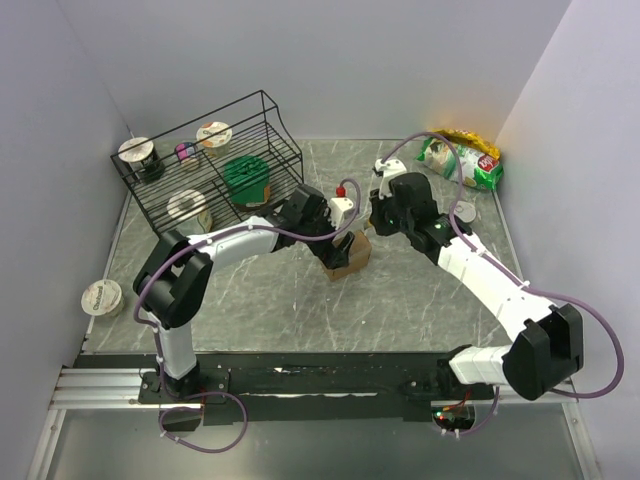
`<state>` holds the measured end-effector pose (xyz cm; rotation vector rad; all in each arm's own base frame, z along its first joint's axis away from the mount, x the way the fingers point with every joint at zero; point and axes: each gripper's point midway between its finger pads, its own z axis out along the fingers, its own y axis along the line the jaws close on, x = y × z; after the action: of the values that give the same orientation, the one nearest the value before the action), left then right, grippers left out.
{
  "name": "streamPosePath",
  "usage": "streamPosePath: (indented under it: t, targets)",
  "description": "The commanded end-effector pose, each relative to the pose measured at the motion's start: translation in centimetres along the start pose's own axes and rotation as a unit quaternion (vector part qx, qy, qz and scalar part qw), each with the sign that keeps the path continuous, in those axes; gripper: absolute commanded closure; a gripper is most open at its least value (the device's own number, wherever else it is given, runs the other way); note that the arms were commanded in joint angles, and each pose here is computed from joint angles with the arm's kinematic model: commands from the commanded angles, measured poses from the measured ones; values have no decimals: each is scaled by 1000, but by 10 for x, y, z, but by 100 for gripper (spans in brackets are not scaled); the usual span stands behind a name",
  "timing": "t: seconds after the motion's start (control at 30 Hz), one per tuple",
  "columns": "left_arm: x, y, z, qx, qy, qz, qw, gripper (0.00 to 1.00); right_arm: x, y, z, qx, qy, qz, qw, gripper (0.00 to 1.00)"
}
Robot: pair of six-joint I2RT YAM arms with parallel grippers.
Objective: Unpack the express box
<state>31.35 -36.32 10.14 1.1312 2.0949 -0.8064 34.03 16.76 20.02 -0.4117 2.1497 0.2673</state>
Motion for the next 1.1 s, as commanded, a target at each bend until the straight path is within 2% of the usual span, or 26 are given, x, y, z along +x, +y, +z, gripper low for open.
streamPosePath:
  t: [0.0,0.23,0.57,1.07]
  targets:
    - [-3,0,1,-10,-14,-10,1000,1,-15,7,5,-4,-30,2,1000,100]
    - [-2,1,2,-10,-15,-15,1000,3,-12,13,13,-11,-27,-6,1000,100]
    - [2,-1,5,4,-12,-20,1000,12,-16,14,14,1,-34,-26,999,100]
    - [3,2,5,6,-12,-26,1000,17,-16,14,18,0,-34,-45,998,100]
